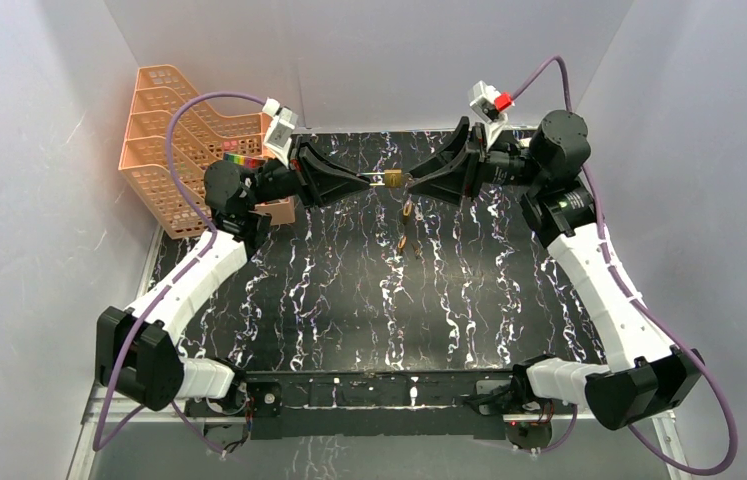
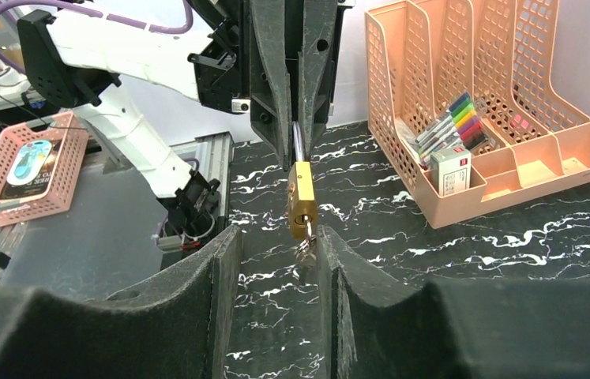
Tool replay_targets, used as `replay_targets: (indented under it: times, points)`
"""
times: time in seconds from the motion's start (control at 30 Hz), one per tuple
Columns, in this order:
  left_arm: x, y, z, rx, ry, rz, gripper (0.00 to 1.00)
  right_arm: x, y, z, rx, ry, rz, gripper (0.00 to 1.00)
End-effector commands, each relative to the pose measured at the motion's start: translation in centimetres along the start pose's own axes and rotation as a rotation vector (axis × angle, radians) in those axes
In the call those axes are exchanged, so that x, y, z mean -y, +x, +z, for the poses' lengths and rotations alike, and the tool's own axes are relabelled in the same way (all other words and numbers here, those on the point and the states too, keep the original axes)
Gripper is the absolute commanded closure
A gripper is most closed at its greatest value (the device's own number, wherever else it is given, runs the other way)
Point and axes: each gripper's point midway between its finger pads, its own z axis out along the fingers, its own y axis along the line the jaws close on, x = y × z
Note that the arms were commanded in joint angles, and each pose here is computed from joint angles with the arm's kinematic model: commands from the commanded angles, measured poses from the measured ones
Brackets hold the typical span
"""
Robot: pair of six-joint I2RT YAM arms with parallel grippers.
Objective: Lock with the key
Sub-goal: Lock the lock.
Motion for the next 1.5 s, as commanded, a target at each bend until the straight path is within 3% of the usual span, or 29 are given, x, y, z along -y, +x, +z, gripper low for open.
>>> replay_targets:
  times: [0.0, 0.3, 0.6, 1.47]
  points:
    - [0.49, -0.87, -0.04, 0.03, 0.011, 0.049, 1.0, -0.37, -0.5, 0.11, 0.016, -0.027, -0.031, 0.54]
    - [0.21, -0.75, 0.0, 0.03, 0.009, 0.046, 1.0, -0.14, -0.3, 0.18, 0.014, -0.027, -0.025, 0.68]
    - [-0.03, -0.64, 0.09, 0.028, 0.011, 0.043, 1.0, 0.27, -0.18, 0.26, 0.016, -0.014, -0.019, 1.0]
    - [-0.34, -1.29, -0.6, 0.045, -0.017, 0.053, 1.0, 0.02, -0.3, -0.39, 0.003, 0.035, -0.081, 1.0]
